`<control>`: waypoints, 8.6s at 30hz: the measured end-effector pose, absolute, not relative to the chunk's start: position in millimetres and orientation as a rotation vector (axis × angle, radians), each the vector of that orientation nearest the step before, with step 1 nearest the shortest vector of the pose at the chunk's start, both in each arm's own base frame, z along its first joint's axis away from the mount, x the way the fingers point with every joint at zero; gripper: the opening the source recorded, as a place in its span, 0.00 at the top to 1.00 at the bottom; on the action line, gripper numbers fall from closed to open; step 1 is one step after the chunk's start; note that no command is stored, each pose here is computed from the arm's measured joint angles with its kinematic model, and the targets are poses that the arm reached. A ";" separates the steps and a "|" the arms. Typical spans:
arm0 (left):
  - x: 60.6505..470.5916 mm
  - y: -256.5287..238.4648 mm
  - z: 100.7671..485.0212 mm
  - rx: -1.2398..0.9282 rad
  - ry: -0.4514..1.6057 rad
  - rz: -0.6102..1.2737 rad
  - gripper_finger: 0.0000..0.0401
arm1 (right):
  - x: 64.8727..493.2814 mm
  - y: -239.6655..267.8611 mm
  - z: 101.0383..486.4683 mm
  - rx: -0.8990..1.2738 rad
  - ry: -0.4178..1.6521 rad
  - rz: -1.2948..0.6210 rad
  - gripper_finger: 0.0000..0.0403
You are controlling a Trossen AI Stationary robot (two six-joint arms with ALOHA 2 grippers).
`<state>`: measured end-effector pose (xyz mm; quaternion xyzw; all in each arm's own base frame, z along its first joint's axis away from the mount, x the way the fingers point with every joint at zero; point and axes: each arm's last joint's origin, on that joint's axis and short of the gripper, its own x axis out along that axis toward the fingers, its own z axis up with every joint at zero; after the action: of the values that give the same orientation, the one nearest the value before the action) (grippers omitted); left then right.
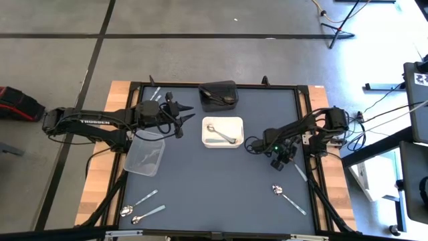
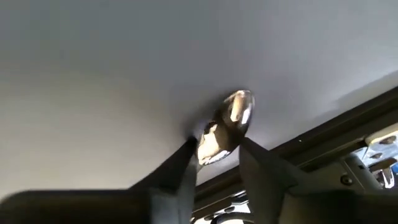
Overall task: Sort silverware by color (type)
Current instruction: Put the blue spoon into the white bin, then put the white green spoon into the transparent bin
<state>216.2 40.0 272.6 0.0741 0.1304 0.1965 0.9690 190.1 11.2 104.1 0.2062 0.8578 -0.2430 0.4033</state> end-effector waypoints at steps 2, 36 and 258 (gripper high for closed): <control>216.2 40.0 272.6 0.150 0.264 0.397 0.70 | 190.0 11.2 103.6 0.514 2.168 -0.600 0.81; 217.1 37.7 272.4 0.144 0.258 0.318 0.70 | 308.4 25.9 296.6 -0.144 1.220 -0.417 0.99; 137.1 -235.9 178.2 -0.593 1.342 0.410 0.63 | 270.4 118.2 242.0 -0.361 0.387 0.212 0.61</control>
<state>137.1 -235.9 178.2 -0.2688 0.6081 0.1856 0.7236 270.4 118.2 242.0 -0.1782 0.1908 0.1043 0.9597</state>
